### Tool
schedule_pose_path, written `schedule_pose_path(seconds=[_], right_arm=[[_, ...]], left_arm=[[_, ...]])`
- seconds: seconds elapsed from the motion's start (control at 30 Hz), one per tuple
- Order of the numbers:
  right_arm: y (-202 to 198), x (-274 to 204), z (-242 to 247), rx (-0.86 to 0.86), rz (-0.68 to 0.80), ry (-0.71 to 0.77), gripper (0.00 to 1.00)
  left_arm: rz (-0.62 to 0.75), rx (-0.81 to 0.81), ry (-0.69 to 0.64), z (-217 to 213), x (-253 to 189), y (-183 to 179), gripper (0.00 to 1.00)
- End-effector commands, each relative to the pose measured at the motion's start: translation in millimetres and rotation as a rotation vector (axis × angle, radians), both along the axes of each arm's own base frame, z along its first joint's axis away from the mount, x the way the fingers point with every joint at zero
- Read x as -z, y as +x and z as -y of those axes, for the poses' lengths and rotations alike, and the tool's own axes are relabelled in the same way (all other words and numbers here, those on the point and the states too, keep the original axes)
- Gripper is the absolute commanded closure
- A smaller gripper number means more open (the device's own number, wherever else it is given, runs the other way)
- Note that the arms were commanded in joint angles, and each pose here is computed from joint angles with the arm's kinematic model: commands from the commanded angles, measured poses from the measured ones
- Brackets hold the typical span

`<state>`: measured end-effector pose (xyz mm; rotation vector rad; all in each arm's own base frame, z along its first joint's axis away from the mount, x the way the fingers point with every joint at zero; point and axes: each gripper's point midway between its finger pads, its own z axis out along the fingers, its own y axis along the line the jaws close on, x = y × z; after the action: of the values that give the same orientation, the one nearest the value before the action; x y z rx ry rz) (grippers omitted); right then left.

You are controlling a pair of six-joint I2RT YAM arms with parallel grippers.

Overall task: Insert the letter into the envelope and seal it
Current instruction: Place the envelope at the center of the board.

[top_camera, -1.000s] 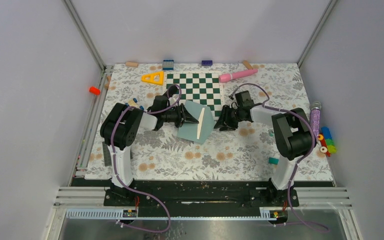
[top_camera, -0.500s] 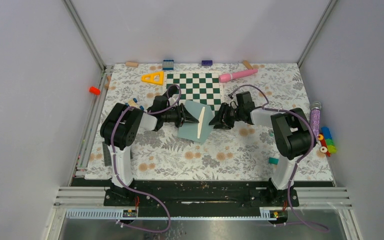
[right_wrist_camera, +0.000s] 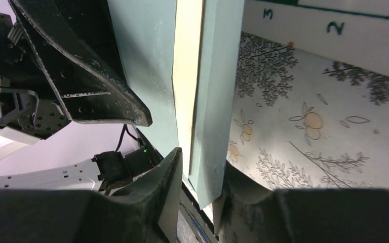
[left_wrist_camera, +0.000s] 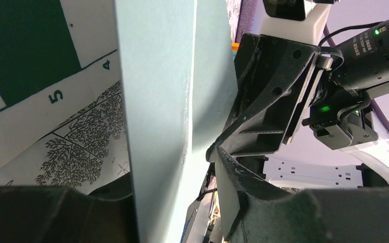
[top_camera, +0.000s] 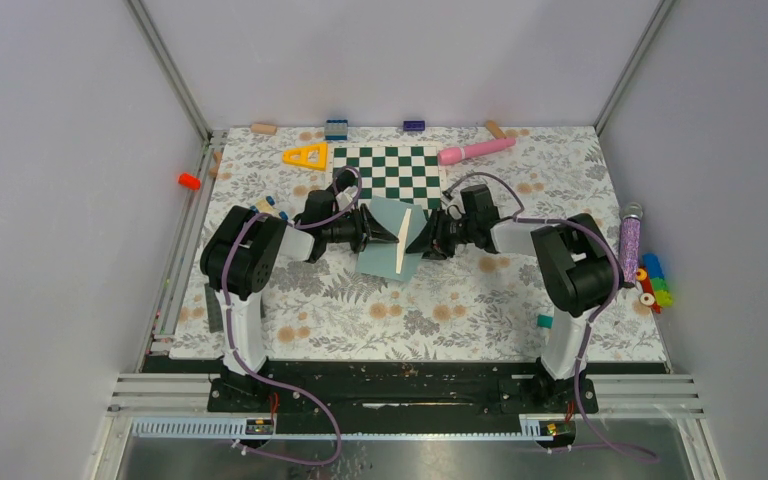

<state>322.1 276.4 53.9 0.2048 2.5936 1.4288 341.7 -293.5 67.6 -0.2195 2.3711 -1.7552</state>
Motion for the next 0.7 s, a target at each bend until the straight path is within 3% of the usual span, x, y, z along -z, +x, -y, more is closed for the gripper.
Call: schedule_pose_path(seconds=[0.0,0.17,0.27,0.43,0.67], right_arm=[[-0.4,-11.9,-7.2,-0.027,0.033,0.033,0.73],[4.0,-20.3,7.6,-0.023,0.067,-0.011,0.93],[6.6,-23.0,22.8,-0.022,0.081,-0.048,0.96],[0.6,-22.0,59.1,-0.053,0.095,-0.159,0.97],[-32.0,8.7,112.7,-0.138,0.036,-0.409,0.94]], left_arm=[[0.079,0.017,-0.042,-0.9,-21.0,0.7,0.61],[0.071,0.012,-0.024,-3.5,-15.7,1.3,0.43],[0.068,0.011,-0.011,-4.9,-12.6,1.4,0.33],[0.072,0.003,0.038,-10.3,-6.1,2.4,0.02],[0.062,-0.011,0.103,-16.1,5.2,4.5,0.01]])
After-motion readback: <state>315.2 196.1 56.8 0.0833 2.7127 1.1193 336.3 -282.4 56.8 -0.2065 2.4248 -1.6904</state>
